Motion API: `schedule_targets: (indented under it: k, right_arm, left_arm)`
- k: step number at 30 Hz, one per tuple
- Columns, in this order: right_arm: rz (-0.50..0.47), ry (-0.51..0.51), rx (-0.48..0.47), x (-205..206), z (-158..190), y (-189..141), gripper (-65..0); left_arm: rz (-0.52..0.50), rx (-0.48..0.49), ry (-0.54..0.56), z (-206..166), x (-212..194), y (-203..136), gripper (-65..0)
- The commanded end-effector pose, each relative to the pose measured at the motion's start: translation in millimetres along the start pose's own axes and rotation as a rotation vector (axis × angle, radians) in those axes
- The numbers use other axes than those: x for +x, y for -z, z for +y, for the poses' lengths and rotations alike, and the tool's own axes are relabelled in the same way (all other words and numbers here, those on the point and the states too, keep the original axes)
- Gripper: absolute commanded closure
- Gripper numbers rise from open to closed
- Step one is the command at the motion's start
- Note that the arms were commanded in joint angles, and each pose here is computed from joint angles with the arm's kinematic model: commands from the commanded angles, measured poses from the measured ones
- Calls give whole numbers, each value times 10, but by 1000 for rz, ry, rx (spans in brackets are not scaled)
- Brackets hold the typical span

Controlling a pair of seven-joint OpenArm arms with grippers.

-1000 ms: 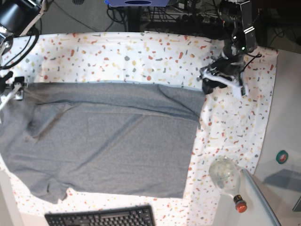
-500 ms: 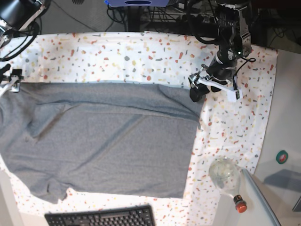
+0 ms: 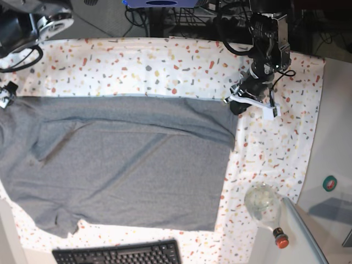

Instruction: Layout the t-shirt on the table in an organized manner, then fold the t-shirt properly

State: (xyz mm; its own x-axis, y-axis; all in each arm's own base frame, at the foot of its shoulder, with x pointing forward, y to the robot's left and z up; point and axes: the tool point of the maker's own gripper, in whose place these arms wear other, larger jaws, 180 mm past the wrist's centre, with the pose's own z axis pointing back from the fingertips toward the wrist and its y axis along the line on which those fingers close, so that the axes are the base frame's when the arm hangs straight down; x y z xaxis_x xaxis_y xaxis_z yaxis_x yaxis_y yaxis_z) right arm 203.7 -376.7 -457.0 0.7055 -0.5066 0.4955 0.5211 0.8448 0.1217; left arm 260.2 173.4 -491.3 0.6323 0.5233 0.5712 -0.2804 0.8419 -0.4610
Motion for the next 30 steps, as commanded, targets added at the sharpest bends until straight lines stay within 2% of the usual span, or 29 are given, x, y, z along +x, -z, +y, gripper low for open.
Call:
schedule_targets:
  k: [1,3,5,10,19,26,30]
  right_arm:
    - [-65,40,-17,213,-146,-53,-501]
    - [-63,130,10,185,-186,23,-501]
    - [-46,175,45,160,-171,117,-501]
    - [-88,264,128,251,-79,319,-501]
    - [-114,331,234,353,93,548,-501]
    - [-141,337,233,381,97,555,-501]
    - [-98,315,199,260,-28,501,-501]
  left_arm:
    - [7,3,13,0,21,-6,0]
    - [11,5,15,15,16,-12,0]
    - [11,14,28,70,47,-28,0]
    - [10,17,32,87,57,-36,0]
    - [-14,7,53,45,115,-127,0]
    - [-28,5,57,32,164,-147,0]
    - [-29,7,55,39,167,-148,0]
